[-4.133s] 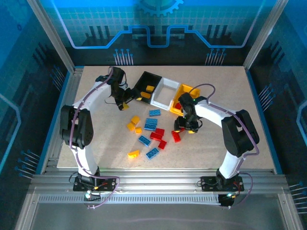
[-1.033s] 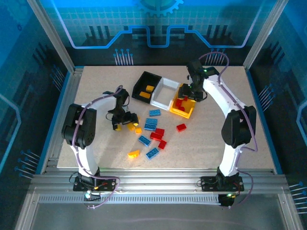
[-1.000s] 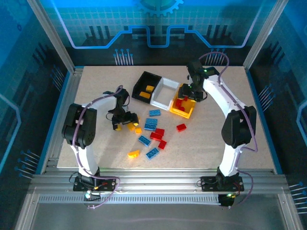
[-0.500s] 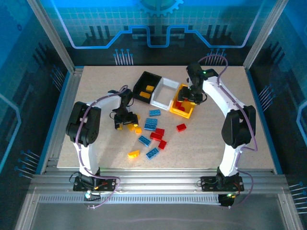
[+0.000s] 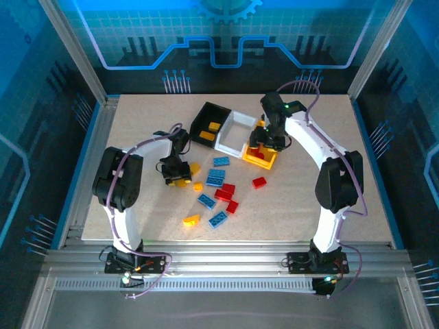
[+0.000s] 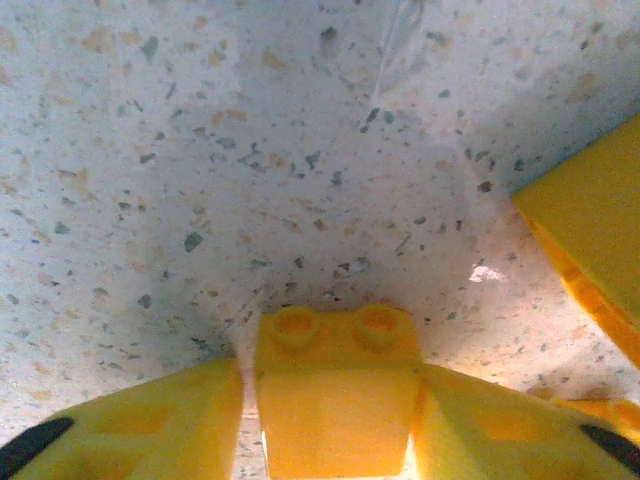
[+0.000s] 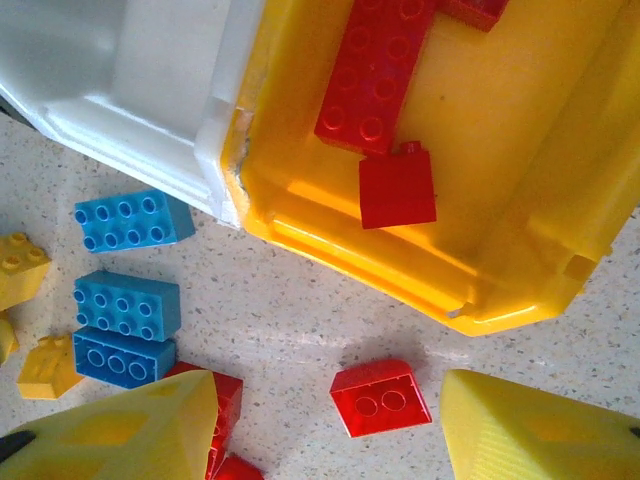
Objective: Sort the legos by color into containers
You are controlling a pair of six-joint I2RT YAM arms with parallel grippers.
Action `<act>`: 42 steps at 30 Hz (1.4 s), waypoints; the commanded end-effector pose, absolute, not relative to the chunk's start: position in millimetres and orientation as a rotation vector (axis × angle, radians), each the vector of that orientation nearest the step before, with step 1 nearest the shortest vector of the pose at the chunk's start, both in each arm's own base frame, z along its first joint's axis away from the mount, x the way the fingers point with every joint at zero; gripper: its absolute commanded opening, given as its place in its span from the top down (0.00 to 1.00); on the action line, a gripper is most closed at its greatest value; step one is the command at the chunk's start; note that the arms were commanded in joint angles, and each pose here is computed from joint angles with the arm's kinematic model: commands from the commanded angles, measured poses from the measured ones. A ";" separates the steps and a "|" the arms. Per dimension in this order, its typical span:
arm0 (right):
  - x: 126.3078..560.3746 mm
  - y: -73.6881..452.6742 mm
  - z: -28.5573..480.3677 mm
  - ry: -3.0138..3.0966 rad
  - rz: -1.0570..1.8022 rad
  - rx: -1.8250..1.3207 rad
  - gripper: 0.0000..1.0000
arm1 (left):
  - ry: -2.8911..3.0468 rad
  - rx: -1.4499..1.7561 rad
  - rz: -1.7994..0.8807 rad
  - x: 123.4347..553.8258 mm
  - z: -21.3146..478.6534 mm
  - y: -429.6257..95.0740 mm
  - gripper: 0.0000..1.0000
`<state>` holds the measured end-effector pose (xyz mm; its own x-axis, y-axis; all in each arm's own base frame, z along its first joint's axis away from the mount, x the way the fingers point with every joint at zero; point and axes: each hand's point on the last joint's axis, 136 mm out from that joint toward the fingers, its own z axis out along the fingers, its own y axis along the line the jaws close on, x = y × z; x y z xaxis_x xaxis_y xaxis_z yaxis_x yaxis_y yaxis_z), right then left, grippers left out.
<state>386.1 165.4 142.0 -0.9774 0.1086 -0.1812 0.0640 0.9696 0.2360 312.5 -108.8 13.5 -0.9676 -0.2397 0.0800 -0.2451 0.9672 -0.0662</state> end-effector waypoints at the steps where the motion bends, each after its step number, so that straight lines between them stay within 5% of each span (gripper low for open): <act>1: 375.8 167.6 159.9 2.902 0.358 0.123 0.38 | -3.017 0.331 0.183 305.0 15.2 -121.4 0.59; 17: 296.1 166.4 154.1 2.978 0.410 0.084 0.37 | -3.119 0.361 0.353 317.8 76.9 -121.6 0.63; 28: 259.2 167.6 122.7 3.060 0.396 0.092 0.37 | -3.262 0.473 0.665 426.3 153.4 -150.0 0.61; 42: 253.3 156.2 111.1 3.098 0.276 0.031 0.37 | -3.206 0.651 0.888 523.7 122.5 -193.3 0.57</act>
<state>256.5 157.9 111.0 -0.9984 0.0468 -0.0311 0.0396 0.9785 0.2024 508.3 -178.5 105.3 -0.9082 -0.3998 -0.1235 -0.3008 0.8290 -0.4715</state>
